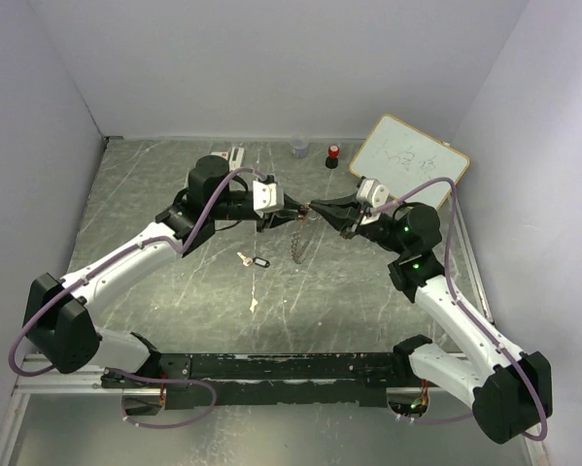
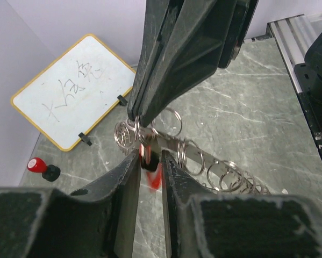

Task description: Put the keys on the keyring

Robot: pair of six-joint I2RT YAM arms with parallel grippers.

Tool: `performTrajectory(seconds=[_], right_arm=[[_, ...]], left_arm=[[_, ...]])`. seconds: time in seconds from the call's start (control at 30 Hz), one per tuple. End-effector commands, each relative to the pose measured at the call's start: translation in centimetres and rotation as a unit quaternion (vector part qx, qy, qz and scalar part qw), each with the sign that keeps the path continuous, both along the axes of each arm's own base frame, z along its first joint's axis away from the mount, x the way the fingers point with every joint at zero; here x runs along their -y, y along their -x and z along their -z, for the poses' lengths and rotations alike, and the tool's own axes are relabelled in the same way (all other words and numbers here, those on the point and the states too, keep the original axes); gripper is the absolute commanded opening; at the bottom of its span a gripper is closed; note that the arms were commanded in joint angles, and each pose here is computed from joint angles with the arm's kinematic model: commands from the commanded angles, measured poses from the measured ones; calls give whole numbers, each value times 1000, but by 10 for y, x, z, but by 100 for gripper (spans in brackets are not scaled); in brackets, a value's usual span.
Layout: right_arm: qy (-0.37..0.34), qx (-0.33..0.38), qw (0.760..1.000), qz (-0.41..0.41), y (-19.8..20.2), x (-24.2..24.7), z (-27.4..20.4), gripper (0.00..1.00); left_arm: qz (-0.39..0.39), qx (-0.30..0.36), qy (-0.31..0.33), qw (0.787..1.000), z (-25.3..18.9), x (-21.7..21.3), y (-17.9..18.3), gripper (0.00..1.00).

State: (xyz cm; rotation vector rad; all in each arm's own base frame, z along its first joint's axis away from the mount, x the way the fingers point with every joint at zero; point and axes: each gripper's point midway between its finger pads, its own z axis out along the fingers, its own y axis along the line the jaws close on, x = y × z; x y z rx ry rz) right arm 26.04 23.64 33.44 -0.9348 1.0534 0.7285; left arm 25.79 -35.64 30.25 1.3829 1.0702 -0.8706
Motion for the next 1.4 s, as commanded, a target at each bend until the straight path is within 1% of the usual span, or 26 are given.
performTrajectory(seconds=[0.0,0.17,0.3,0.5,0.7,0.77,0.8,0.83,0.87,0.9,0.93,1.13,1.3,1.37], right_arm=[[-6,16,1000,-1,-1,-1,-15,0],[2,22,1000,-3,2,0,-12,0],[9,25,1000,-4,4,1,-9,0],[11,27,1000,-11,7,0,-10,0],[13,29,999,-14,8,0,-11,0],[13,29,999,-16,8,-1,-11,0],[13,29,999,-16,8,-1,-11,0],[13,29,999,-17,9,-1,-11,0],[13,28,999,-16,8,-1,-10,0],[13,27,999,-16,8,-1,-9,0],[13,28,999,-15,8,0,-10,0],[15,22,1000,1,4,3,-8,0],[19,14,999,22,0,8,-5,0],[21,11,999,25,1,9,-3,0]], left_arm=[[26,34,36,998,-28,3,15,32],[-34,31,28,999,-26,-5,-1,41],[-30,39,39,998,-27,-7,3,46],[-12,28,25,999,-20,0,2,45],[-2,24,25,999,-17,3,3,45],[-2,23,23,999,-16,4,2,43],[-1,24,23,999,-17,4,2,39],[-2,24,24,999,-18,4,1,32],[-4,24,24,999,-18,4,1,25],[-5,24,24,999,-19,4,0,14],[-7,24,25,999,-20,4,0,8],[-18,26,20,999,-20,1,-2,7],[-73,31,24,997,-26,-10,-14,7],[-83,35,27,996,-32,-12,-15,7]])
